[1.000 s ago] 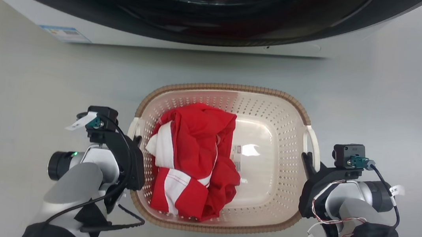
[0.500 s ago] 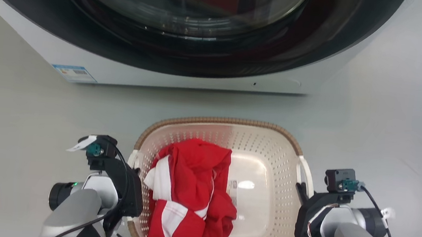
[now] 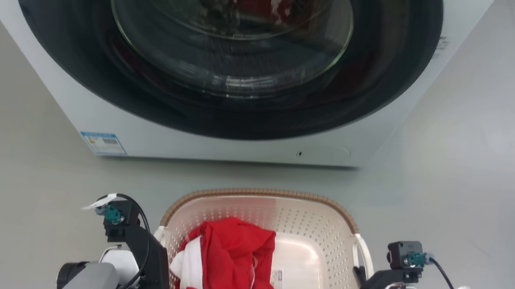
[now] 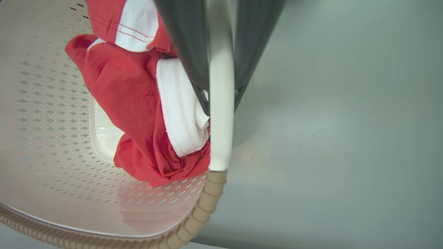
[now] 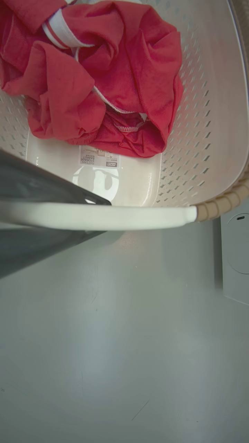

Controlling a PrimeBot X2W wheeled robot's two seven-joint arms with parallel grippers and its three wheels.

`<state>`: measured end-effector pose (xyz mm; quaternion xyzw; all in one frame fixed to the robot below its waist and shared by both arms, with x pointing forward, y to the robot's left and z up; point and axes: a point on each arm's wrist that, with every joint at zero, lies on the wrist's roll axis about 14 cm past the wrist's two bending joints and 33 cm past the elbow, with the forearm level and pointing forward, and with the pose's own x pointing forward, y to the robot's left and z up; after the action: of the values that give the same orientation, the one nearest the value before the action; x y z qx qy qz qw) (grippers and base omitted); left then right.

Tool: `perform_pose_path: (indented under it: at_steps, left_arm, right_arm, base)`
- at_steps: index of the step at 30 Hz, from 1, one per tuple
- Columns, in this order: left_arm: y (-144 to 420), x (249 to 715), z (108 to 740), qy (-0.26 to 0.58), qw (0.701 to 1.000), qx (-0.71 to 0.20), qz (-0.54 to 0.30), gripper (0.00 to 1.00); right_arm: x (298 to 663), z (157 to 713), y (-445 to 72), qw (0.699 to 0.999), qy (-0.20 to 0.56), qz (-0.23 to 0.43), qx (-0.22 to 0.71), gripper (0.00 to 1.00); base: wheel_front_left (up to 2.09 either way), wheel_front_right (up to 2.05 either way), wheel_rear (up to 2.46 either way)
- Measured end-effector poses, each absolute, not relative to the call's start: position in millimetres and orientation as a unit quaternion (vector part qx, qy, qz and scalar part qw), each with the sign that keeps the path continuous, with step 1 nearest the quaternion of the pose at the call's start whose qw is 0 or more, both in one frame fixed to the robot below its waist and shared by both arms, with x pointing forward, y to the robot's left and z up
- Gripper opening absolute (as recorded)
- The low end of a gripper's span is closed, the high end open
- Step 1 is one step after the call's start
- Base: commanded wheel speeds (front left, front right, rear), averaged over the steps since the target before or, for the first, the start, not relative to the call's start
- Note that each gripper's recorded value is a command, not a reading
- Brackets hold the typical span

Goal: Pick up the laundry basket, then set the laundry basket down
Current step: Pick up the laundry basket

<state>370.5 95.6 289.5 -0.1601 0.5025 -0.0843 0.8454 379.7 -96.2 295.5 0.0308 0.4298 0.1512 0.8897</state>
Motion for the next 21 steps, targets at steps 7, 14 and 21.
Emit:
perform_pose_path:
  at_steps: [7,14,21]
  left_arm:
    - [95.2,362.1,305.2,0.496,0.848,-0.166,-0.085,0.0]
    - [95.6,355.4,325.5,0.483,0.856,-0.158,-0.092,0.0]
    - [95.5,347.6,335.2,0.483,0.856,-0.16,-0.094,0.0]
  right_arm:
    - [366.5,309.1,-94.4,0.891,0.426,0.15,0.04,0.0]
    - [356.5,327.8,-92.9,0.896,0.416,0.15,0.048,0.0]
    - [349.1,337.6,-91.6,0.896,0.415,0.151,0.051,0.0]
  base:
    - [0.0,0.0,0.0]
    - [0.0,0.0,0.0]
    - [0.0,0.0,0.0]
